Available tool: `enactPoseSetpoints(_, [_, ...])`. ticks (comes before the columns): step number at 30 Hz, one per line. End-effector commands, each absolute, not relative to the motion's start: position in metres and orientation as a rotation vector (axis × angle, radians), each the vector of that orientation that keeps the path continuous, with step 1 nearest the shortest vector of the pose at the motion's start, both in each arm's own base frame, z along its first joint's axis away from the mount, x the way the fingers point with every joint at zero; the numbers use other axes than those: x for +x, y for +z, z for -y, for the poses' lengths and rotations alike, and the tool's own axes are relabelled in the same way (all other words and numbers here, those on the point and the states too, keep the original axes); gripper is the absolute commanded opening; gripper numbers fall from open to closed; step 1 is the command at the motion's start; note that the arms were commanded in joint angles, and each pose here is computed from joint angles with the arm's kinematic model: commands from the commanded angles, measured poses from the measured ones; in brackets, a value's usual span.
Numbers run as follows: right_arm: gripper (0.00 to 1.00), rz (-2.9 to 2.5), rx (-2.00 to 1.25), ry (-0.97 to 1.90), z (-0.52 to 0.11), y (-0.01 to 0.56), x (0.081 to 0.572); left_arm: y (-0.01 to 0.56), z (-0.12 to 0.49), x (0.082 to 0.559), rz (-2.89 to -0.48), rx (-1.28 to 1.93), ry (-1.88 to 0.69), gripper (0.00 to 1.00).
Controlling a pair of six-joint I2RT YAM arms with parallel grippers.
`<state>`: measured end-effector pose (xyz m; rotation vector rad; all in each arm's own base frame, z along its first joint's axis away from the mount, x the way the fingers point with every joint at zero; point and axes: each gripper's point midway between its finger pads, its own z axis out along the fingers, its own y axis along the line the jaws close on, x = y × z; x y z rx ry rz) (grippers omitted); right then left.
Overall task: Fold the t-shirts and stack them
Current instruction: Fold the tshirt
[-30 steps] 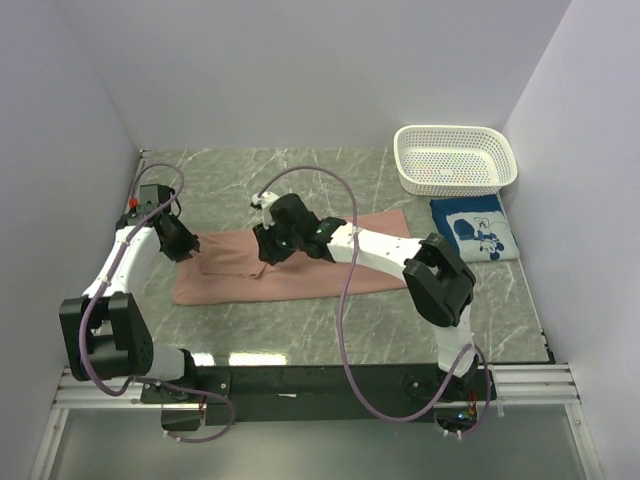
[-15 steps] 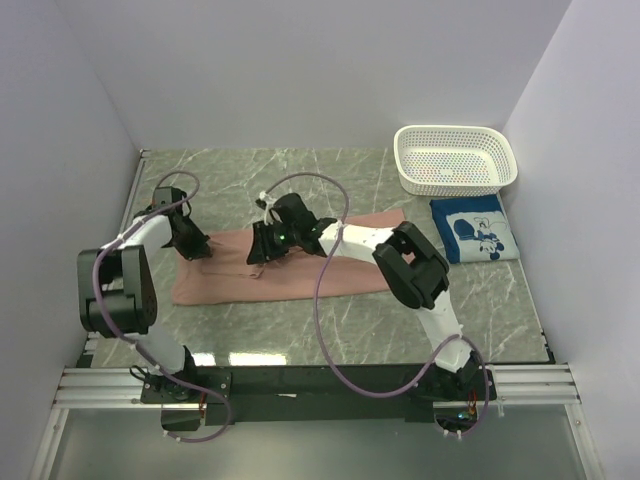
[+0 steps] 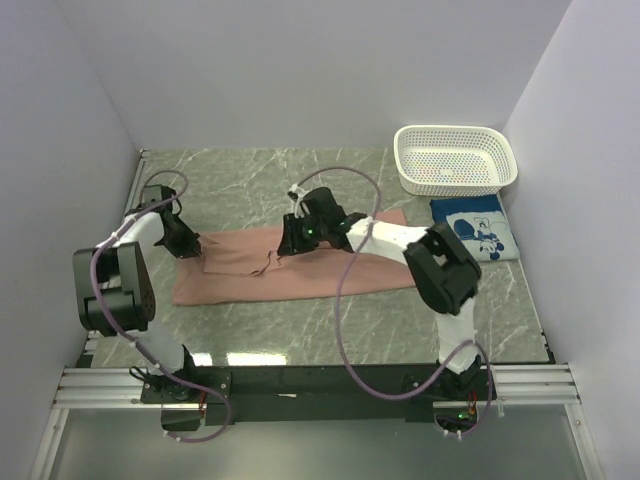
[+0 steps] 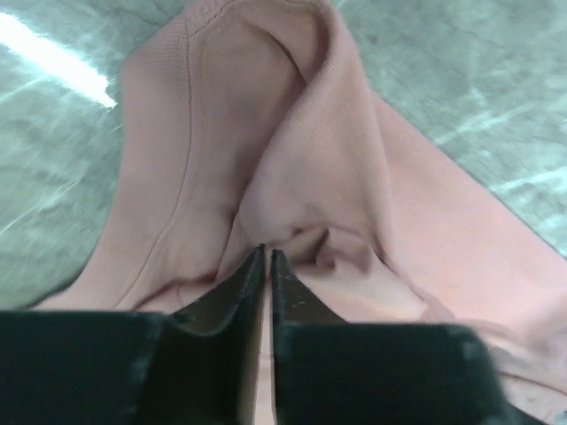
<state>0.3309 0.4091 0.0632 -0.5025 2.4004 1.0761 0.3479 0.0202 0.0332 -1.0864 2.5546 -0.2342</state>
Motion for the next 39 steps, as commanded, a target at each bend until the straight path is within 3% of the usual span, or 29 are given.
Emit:
enactPoseSetpoints(1, [0.38, -2.294, -0.563, 0.856, -0.377, 0.109, 0.337, 0.088, -0.029, 0.357, -2.433, -1.058, -0.203, 0.16])
enactPoseSetpoints(7, [0.39, -2.472, -0.496, 0.408, -0.290, 0.078, 0.317, 0.118, -0.006, 0.330, -2.399, -1.028, -0.154, 0.26])
enactPoseSetpoints(14, [0.48, -2.546, -0.422, 0.180, -0.239, 0.053, 0.301, 0.101, 0.047, 0.328, -2.481, -0.934, -0.216, 0.27])
enactPoseSetpoints(19, [0.49, -2.628, -0.402, 0.090, -0.225, 0.026, 0.294, 0.081, 0.064, 0.336, -2.523, -0.898, -0.185, 0.26])
enactPoseSetpoints(29, [0.48, -2.799, -0.475, 0.091, -0.225, -0.010, 0.250, 0.006, 0.056, 0.354, -2.684, -0.903, 0.002, 0.21])
enactPoseSetpoints(39, [0.48, -2.950, -0.790, 0.421, -0.282, -0.002, 0.144, -0.004, 0.057, 0.418, -2.744, -0.702, 0.064, 0.22])
